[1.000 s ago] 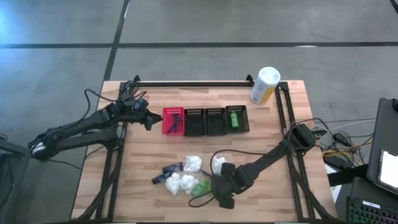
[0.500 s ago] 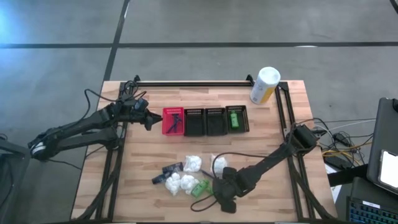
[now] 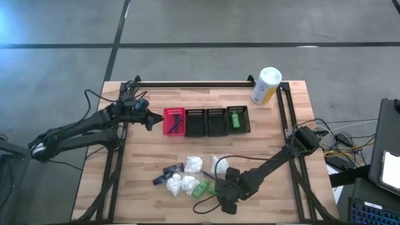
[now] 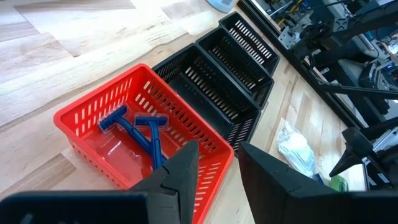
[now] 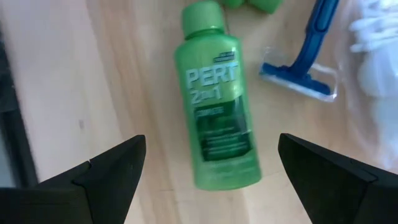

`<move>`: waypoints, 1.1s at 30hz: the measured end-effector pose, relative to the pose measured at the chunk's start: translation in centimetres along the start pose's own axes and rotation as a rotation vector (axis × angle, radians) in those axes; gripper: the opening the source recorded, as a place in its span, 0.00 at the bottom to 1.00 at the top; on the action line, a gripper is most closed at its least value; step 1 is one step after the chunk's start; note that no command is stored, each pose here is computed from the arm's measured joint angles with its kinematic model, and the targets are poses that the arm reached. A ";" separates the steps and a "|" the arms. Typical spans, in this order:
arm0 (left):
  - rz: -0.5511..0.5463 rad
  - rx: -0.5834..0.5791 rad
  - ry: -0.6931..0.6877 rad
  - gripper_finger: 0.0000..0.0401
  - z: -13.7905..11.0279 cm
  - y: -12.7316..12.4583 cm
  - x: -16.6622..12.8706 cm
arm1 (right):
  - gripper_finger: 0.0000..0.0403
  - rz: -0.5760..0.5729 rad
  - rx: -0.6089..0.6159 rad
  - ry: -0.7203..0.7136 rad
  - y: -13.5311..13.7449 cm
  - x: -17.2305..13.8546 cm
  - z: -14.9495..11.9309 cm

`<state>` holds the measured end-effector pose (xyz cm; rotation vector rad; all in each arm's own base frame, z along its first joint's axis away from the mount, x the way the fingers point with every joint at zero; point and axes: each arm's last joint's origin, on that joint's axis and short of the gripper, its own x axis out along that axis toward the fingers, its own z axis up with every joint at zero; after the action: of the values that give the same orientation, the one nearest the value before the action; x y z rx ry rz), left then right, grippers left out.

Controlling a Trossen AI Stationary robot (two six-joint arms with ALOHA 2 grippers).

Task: Pick & Place Travel size toiletries
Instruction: Put the shampoo into the right black bin

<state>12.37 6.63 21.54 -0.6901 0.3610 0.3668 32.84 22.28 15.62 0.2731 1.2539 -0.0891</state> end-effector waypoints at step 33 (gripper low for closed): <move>0.000 0.000 0.001 0.30 0.0 0.0 0.0 | 0.90 -0.040 -0.094 -0.087 -1.6 2.3 -1.4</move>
<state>12.37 6.63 21.55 -0.6905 0.3617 0.3667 31.95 21.31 12.77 0.1611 1.1736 -0.0749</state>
